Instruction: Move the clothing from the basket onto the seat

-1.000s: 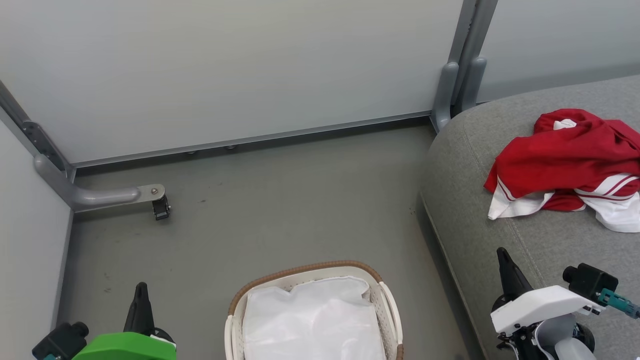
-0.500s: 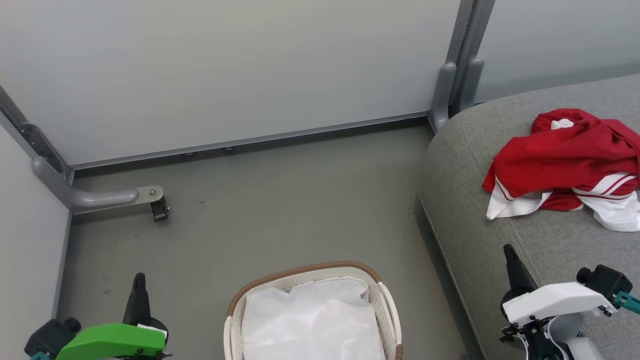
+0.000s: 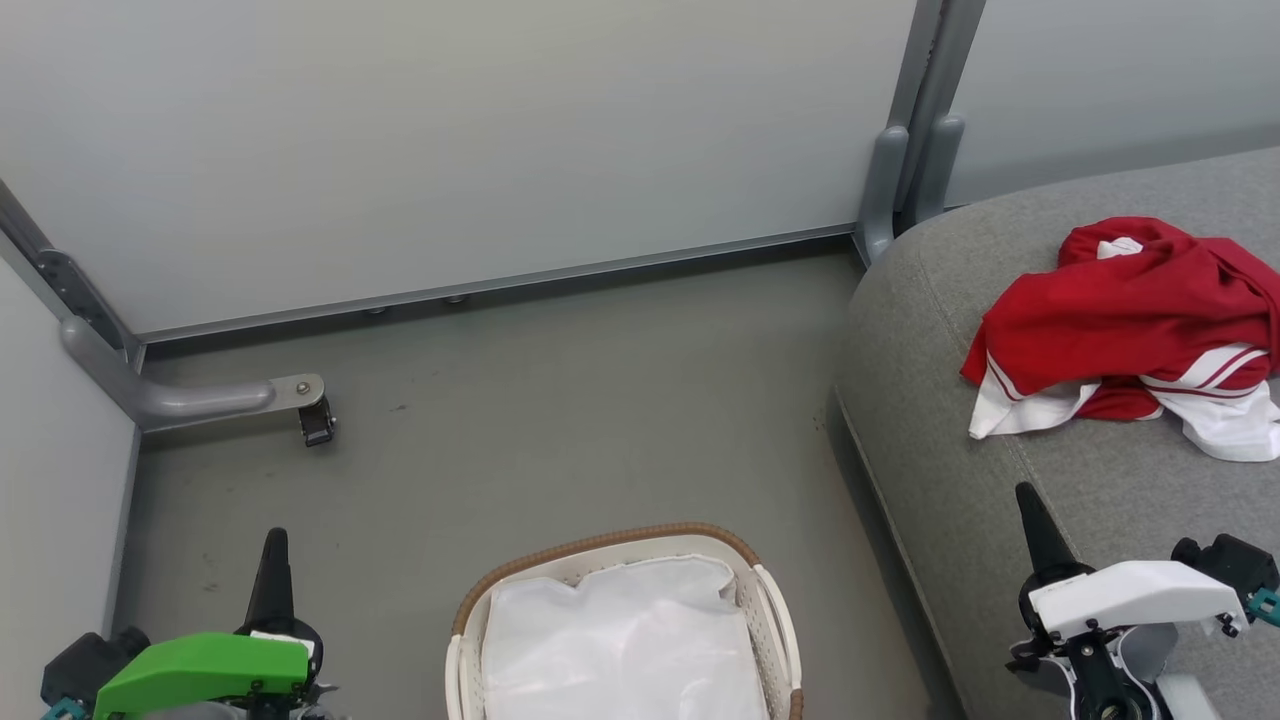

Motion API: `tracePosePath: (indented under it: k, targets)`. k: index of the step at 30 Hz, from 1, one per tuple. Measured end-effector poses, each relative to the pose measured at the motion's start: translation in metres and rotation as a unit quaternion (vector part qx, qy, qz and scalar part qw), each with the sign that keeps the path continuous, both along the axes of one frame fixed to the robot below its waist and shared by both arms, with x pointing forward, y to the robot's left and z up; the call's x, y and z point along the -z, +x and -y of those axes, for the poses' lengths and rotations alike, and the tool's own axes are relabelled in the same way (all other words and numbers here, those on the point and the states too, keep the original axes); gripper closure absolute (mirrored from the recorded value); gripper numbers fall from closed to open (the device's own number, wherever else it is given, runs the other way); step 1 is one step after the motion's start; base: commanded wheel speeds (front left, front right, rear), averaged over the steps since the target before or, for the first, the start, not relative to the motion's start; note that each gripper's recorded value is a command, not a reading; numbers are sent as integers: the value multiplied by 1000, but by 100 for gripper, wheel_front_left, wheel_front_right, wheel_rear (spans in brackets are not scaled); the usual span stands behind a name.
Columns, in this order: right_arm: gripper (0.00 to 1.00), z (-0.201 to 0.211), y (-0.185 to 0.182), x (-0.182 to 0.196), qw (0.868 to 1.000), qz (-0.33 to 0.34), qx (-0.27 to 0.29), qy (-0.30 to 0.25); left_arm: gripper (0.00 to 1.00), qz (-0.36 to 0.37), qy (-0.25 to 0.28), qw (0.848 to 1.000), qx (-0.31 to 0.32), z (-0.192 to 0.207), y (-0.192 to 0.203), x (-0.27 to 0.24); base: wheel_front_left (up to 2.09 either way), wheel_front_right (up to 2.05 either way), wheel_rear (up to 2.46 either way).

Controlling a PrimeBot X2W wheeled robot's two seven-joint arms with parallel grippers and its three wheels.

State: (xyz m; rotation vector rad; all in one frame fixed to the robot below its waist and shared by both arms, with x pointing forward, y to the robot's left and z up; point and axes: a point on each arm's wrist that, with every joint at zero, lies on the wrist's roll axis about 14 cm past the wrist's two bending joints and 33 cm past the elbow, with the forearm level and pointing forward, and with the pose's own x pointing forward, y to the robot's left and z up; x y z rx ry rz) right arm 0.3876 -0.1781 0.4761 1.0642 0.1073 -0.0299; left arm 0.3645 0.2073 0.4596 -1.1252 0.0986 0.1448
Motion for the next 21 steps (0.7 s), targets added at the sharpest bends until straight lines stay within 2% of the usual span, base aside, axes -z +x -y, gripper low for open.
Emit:
tracePosePath:
  k: [21]
  targets:
    - [100, 8, 0, -9, 994, 10, 15, 104, 100, 27, -91, 995, 2, 3, 10, -16, 0, 0, 0]
